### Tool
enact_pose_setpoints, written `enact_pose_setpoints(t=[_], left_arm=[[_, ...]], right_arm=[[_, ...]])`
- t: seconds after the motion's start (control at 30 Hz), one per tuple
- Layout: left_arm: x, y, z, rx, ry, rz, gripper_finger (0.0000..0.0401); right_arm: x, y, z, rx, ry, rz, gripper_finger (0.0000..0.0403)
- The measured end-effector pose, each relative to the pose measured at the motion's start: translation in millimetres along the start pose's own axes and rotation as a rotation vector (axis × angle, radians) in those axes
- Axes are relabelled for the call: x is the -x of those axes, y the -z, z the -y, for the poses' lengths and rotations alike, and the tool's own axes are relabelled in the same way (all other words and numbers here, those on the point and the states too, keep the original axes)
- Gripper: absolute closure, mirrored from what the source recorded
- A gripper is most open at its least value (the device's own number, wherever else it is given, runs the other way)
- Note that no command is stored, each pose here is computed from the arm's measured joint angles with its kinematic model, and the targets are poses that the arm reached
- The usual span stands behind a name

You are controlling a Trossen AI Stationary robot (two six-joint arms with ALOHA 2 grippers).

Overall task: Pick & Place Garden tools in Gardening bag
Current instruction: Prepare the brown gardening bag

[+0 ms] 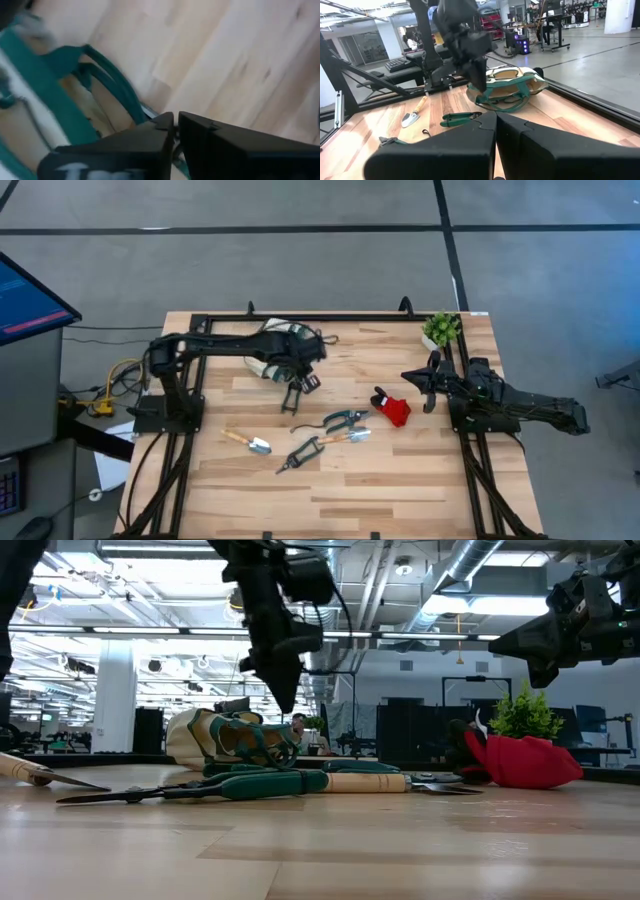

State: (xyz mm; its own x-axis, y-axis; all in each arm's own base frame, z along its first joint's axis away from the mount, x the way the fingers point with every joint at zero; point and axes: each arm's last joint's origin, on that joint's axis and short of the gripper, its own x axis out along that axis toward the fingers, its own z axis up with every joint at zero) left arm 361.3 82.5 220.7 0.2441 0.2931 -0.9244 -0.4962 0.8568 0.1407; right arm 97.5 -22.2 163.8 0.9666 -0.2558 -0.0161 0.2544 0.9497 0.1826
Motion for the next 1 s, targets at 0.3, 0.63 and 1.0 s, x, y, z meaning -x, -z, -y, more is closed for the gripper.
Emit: enact_pose_setpoints(t=[0.3,0.63,1.0], left_arm=[[-4,3,18,-0.335,-0.160,-0.043,0.0386],[2,10,34,-0.893,-0.141,-0.069,0.0341],[-13,25,32,-1.062,-0.128,-0.140,0.0305]], right_arm=[[0,1,-1,0.000,-0.027,-0.011,0.0403],[0,1,-1,0.000,-0.029,-0.011,0.0403],[0,1,-1,-0.001,-0.048,-0.018,0.0403]])
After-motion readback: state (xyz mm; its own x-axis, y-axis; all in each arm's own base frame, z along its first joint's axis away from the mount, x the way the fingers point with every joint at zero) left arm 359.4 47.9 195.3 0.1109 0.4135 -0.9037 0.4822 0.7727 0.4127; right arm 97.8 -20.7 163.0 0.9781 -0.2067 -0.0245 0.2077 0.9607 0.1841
